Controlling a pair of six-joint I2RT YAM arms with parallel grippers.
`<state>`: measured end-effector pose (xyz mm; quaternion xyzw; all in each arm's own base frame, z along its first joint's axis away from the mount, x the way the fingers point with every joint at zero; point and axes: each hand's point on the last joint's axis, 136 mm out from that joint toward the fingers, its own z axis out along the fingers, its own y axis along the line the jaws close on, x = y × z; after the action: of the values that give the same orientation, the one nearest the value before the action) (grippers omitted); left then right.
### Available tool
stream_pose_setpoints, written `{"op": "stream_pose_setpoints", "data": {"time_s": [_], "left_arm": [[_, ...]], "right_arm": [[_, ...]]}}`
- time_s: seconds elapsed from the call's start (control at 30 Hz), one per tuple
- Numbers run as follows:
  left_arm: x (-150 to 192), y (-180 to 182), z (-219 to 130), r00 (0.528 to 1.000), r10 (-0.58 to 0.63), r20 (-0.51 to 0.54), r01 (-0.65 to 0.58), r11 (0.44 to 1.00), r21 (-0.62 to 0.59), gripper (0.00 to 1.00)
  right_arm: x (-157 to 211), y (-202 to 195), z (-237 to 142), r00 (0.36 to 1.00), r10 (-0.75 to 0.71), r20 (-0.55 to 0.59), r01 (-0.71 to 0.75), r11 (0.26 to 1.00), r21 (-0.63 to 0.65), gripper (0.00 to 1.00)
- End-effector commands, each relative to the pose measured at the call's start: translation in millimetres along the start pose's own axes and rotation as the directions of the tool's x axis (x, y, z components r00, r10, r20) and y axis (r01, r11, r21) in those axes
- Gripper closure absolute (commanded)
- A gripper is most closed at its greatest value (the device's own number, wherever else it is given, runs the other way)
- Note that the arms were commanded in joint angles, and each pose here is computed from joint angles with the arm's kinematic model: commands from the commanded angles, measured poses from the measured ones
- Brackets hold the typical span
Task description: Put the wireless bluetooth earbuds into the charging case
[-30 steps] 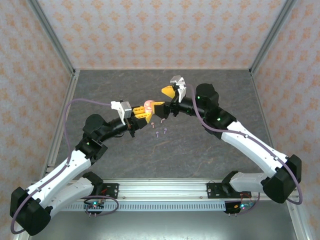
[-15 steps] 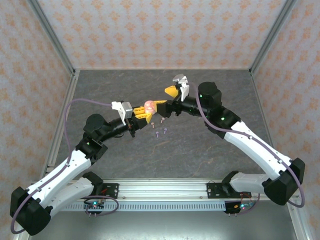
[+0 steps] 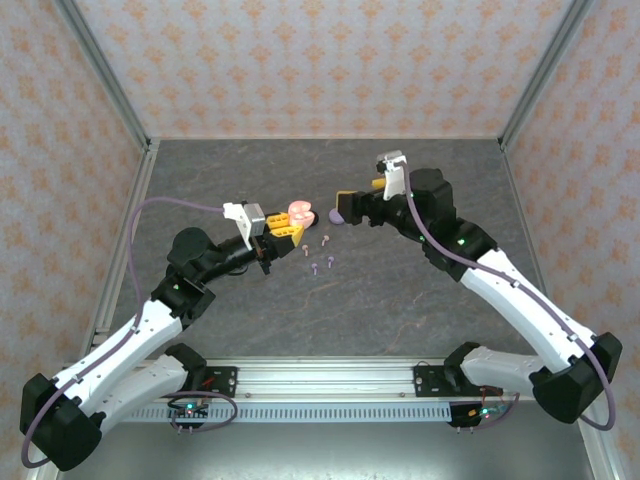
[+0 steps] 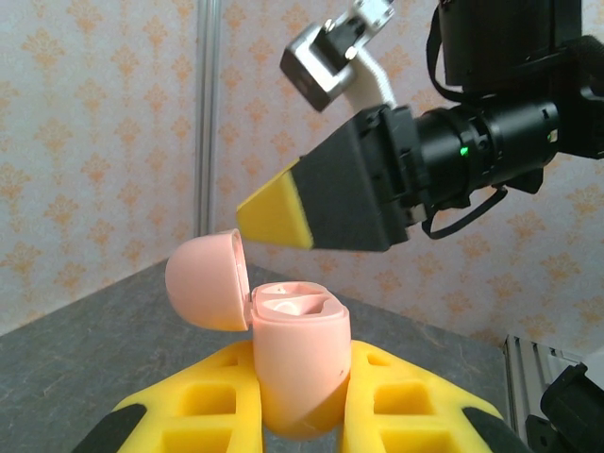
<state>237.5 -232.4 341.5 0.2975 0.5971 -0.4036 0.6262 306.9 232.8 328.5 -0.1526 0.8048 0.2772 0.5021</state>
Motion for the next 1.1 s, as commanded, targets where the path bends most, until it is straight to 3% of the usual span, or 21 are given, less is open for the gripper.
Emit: {"op": "stream_pose_setpoints", "data": {"time_s": [0.0,0.2,0.47,0.87,1.07], "left_arm": [[-5,-1,0,1.0,0.025,0.012,-0.025,1.0,-0.012,1.0],[-6,-2,-1,1.0,0.025,0.016,-0.025,1.0,-0.007,1.0],[-5,-2,-5,1.0,0.03,0.008,-0.03,0.999,-0.019,1.0],[-3,-3,-10,0.999,0.042,0.006,-0.042,0.999,-0.028,1.0],[-3,-4,-10,0.999,0.044,0.006,-0.044,0.999,-0.027,1.0]], "right_arm": [[29,-31,12,0.993,0.093,-0.074,-0.081,0.985,0.152,0.07],[79,-50,44,0.961,0.189,-0.202,-0.139,0.962,0.235,0.07],[124,-55,86,0.904,0.306,-0.299,-0.234,0.939,0.253,0.06],[183,-66,129,0.795,0.374,-0.477,-0.232,0.915,0.33,0.2],[209,-68,142,0.744,0.387,-0.545,-0.215,0.911,0.353,0.31]]}}
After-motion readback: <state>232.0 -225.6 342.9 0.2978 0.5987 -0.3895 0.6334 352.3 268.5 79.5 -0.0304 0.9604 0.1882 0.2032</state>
